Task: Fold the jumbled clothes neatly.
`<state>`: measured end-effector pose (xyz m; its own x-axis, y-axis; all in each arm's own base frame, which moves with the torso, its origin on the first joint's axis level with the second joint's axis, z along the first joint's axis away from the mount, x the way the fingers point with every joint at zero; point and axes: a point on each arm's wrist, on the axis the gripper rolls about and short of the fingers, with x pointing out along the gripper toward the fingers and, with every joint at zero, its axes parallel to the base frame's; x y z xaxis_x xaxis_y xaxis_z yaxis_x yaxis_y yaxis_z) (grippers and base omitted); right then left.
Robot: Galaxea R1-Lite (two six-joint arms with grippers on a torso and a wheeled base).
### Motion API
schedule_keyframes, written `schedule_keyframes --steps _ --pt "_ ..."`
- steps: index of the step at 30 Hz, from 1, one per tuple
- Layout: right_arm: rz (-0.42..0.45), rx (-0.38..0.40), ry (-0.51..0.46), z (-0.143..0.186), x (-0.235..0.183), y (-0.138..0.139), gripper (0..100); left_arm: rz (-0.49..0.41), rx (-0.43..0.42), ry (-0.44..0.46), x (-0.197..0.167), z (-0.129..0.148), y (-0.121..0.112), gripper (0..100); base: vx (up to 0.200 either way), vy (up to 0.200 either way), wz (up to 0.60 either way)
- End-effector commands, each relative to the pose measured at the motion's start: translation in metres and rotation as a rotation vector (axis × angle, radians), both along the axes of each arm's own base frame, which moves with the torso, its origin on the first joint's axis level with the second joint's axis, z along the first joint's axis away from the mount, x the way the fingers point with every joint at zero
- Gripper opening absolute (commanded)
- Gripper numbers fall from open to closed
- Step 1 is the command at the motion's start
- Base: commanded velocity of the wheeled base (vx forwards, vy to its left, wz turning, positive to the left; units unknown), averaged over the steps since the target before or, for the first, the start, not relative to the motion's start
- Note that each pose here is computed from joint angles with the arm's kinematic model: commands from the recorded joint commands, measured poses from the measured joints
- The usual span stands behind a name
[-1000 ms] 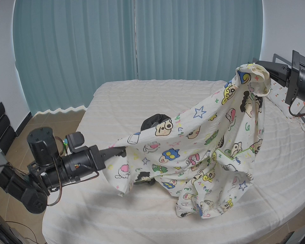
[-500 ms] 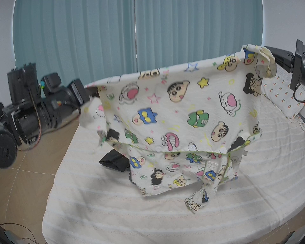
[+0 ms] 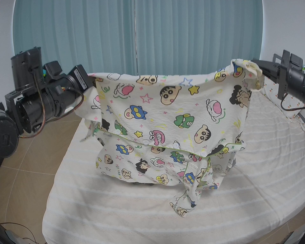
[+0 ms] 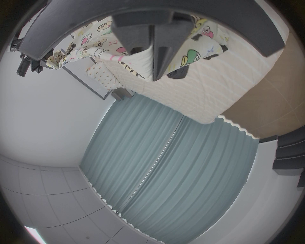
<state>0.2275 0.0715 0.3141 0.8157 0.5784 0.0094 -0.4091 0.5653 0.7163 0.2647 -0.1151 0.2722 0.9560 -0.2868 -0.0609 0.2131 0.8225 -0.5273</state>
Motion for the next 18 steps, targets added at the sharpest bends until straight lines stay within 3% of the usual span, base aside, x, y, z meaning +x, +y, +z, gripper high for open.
schedule_keyframes --steps 1,14,18 --pt "-0.003 -0.033 0.121 -0.039 0.022 0.006 0 0.008 0.029 0.09 0.014 -0.026 -0.005 0 0.0 0.0 0.0" --pt "-0.056 -0.05 0.183 -0.073 0.039 0.01 0 0.005 0.062 0.2 0.011 -0.06 -0.005 0 0.0 0.0 0.0" --pt "-0.056 -0.046 0.184 -0.075 0.04 0.011 0 0.006 0.014 0.232 0.01 -0.064 -0.008 0 0.0 0.0 0.0"
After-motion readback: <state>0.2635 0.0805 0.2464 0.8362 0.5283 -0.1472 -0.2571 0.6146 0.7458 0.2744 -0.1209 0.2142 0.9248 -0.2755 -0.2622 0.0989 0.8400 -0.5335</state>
